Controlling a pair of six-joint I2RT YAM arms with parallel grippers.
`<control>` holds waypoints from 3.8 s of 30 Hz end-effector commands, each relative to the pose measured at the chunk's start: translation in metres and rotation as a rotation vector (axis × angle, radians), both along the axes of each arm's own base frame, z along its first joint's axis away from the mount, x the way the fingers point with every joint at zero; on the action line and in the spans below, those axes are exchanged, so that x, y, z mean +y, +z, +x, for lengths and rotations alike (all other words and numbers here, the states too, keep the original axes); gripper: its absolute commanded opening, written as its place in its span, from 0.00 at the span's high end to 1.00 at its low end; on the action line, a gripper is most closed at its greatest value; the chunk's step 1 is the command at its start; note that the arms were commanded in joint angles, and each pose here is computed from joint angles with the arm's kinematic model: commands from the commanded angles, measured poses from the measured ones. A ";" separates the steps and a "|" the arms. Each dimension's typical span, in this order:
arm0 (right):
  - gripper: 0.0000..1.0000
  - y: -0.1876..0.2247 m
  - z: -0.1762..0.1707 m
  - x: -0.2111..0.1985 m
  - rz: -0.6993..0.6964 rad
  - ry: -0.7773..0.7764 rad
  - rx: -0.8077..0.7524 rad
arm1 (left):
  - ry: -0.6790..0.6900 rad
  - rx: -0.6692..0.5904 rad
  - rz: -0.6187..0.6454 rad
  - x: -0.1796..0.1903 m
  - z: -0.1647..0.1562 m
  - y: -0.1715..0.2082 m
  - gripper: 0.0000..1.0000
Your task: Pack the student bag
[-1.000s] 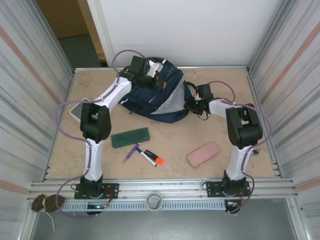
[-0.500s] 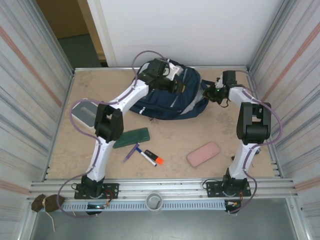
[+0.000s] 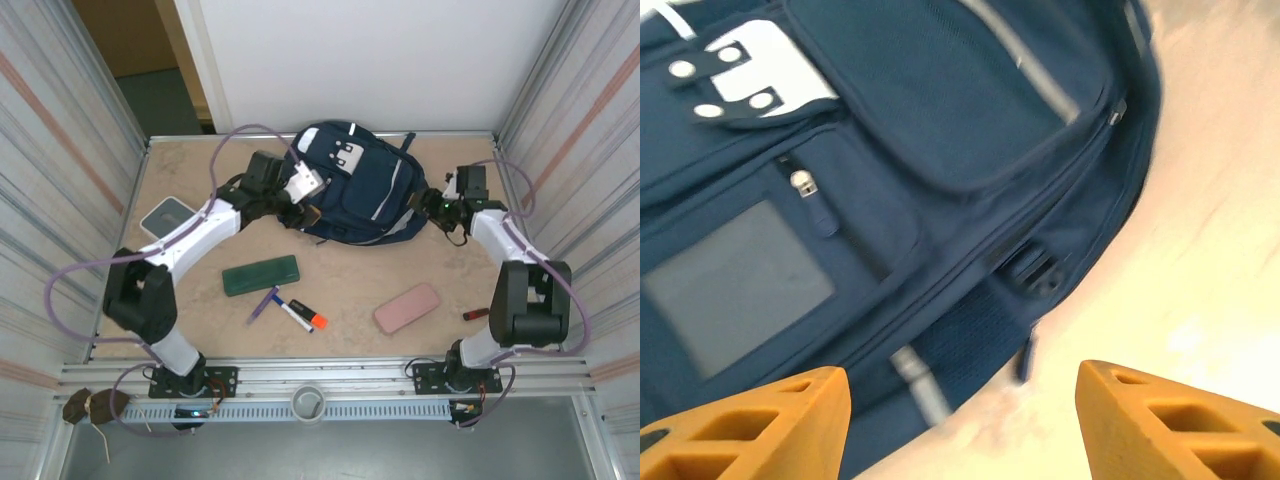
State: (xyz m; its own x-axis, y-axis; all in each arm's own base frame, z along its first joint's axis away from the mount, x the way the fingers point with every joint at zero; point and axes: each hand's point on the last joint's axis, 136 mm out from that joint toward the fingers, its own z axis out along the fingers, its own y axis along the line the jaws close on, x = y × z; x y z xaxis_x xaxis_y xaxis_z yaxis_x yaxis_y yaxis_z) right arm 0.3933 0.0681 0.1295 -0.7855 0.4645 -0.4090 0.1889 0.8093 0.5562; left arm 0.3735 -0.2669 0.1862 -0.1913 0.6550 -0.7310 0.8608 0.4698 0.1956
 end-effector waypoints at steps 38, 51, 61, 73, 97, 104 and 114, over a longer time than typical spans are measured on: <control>0.42 0.022 -0.009 0.047 -0.105 0.212 -0.150 | -0.230 -0.026 0.227 -0.030 0.021 -0.084 1.00; 0.39 0.004 -0.064 0.149 -0.258 0.455 -0.518 | -0.223 0.097 0.043 -0.039 0.020 -0.032 1.00; 0.45 -0.023 -0.047 0.186 -0.496 0.429 -0.648 | -0.230 0.107 0.023 -0.040 0.020 -0.020 1.00; 0.48 -0.028 -0.014 0.201 -0.641 0.338 -0.685 | -0.231 0.112 0.022 -0.040 0.019 -0.021 1.00; 1.00 -0.039 -0.054 0.138 -0.683 0.369 -0.515 | -0.198 0.077 0.117 -0.007 0.029 -0.054 1.00; 1.00 -0.053 -0.069 0.098 -0.612 0.330 -0.366 | -0.176 0.053 0.118 0.009 0.035 -0.057 1.00; 1.00 -0.045 -0.075 0.076 -0.384 0.296 -0.229 | -0.073 0.042 0.166 0.048 0.053 -0.073 1.00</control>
